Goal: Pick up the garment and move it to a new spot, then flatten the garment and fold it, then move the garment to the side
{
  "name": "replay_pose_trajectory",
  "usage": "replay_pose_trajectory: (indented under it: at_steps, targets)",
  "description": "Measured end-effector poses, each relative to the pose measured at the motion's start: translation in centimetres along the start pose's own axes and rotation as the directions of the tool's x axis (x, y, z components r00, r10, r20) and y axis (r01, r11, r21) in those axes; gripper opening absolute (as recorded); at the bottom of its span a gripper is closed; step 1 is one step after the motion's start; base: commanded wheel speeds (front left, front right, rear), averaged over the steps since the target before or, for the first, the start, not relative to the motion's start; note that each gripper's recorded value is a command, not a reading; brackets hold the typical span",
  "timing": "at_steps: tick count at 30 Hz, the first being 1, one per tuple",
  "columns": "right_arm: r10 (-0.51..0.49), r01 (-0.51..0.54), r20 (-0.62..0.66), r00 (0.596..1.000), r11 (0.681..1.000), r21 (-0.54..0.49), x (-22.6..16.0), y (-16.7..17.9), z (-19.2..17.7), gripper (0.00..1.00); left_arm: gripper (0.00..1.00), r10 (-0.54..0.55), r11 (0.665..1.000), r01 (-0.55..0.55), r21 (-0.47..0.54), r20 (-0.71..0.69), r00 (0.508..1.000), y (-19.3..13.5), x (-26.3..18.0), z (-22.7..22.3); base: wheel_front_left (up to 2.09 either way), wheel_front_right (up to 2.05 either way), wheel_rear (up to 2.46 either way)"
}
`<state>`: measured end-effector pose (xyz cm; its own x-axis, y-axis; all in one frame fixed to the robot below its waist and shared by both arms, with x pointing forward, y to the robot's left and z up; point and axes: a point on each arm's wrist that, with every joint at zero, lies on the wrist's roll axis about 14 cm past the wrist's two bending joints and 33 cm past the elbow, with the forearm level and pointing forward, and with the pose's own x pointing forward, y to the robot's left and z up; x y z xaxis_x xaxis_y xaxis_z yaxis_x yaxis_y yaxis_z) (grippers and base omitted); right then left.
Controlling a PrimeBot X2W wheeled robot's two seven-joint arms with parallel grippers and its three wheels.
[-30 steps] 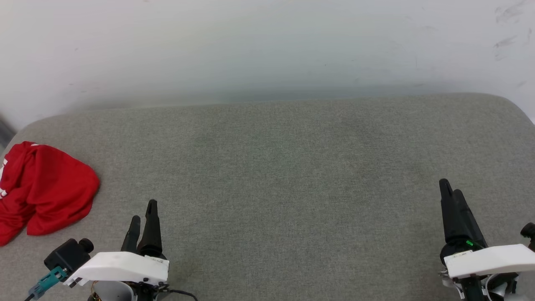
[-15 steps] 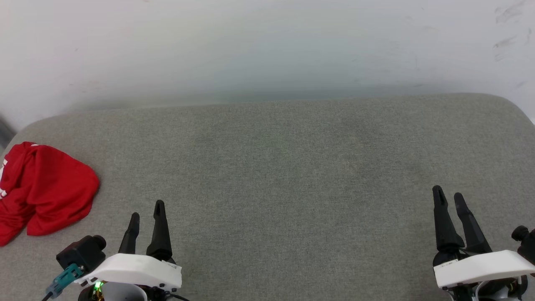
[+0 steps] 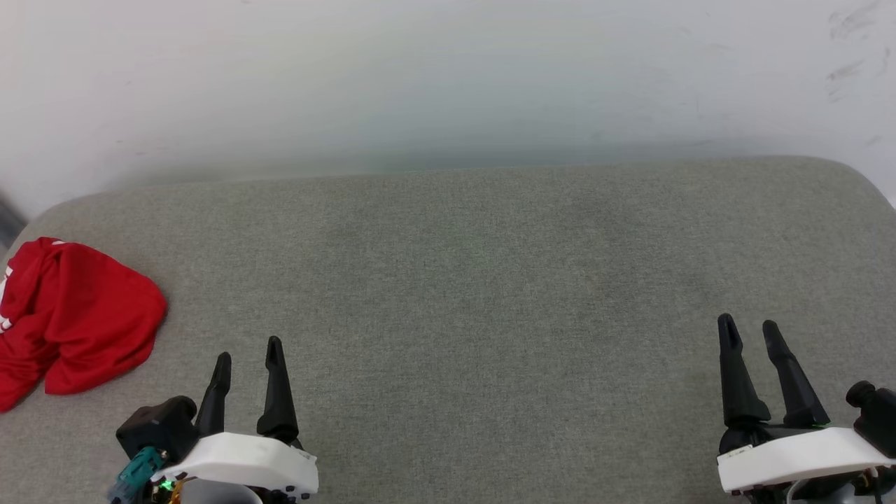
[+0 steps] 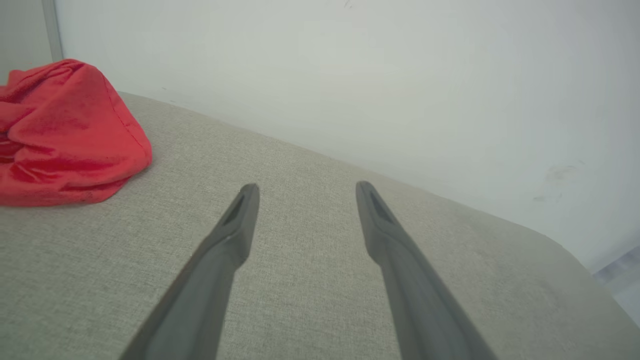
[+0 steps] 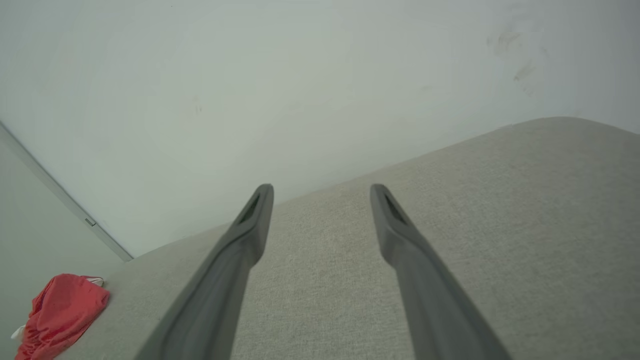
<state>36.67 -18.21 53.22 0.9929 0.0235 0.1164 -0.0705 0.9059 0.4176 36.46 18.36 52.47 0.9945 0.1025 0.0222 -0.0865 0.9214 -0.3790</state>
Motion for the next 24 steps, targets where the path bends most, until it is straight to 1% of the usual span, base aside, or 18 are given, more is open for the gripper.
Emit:
replay_pose_trajectory:
  at_steps: [9, 24]
  targets:
    - [0.023, -0.022, 0.009, 1.0, 0.995, -0.096, -0.2, 0.48, 0.14, 1.0, 1.0, -0.013, 0.995, 0.009, 0.104, 0.031, 0.999, -0.07, -0.29, 0.41, 0.0, 0.0, 0.0]
    - [0.053, -0.046, 0.025, 0.998, 0.974, -0.223, -0.41, 1.0, 0.41, 1.0, 1.0, -0.064, 0.972, 0.046, 0.232, 0.071, 0.995, -0.93, -0.86, 0.77, 0.0, 0.0, 0.0]
